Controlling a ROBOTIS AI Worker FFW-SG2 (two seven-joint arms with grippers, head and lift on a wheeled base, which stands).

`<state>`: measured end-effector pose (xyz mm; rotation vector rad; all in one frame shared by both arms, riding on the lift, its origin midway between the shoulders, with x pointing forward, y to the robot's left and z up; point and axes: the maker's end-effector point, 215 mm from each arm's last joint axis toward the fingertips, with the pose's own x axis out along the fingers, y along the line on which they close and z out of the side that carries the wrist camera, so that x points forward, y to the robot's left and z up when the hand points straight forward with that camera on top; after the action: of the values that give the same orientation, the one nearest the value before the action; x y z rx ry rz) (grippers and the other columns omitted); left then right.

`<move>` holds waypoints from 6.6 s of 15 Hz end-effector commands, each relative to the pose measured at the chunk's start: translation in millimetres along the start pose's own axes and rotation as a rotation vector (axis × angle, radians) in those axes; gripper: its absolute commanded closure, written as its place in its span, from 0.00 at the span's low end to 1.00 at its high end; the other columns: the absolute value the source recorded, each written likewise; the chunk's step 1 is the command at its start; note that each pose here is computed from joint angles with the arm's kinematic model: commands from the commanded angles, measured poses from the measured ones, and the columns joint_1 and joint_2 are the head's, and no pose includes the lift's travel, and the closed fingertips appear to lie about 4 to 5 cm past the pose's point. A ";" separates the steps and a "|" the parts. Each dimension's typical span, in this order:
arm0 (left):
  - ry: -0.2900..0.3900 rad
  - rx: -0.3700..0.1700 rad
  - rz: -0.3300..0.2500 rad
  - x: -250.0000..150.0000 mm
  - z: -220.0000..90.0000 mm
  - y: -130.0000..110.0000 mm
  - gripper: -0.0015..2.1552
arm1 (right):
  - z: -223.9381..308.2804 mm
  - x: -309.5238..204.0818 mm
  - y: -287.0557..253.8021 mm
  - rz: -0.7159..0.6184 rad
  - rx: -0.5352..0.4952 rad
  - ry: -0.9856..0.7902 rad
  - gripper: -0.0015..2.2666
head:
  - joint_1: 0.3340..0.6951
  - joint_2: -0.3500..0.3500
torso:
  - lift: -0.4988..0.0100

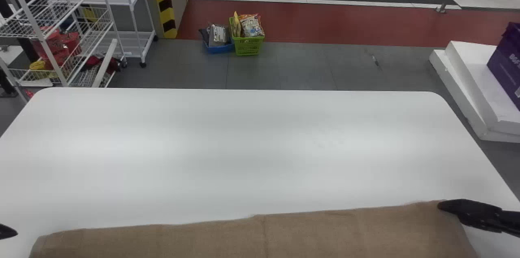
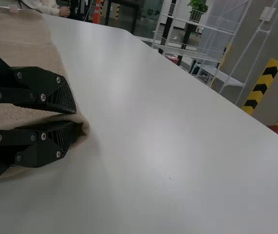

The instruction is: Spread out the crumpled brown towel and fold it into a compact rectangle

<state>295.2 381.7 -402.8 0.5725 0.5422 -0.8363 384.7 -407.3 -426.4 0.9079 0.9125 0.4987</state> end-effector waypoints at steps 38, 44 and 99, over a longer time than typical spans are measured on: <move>-0.066 -1.032 -0.019 41.4 17.1 -8.5 0.15 | -1.8 21.1 -30.2 -0.054 -0.070 0.031 0.42 | 1.00 0.35 | 0.73; 0.017 -1.030 0.028 40.5 -9.1 -2.9 0.18 | 1.8 17.9 -33.3 -0.054 -0.081 0.017 0.42 | 1.00 0.37 | 0.73; 0.017 -0.968 -0.072 19.4 -11.8 -38.8 0.67 | 32.6 47.3 -6.6 0.174 0.305 -0.095 0.42 | 1.00 0.43 | 0.73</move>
<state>272.7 358.9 -433.6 -0.3323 0.9008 -0.5363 435.1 -391.9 -449.1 1.2708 0.8614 0.4578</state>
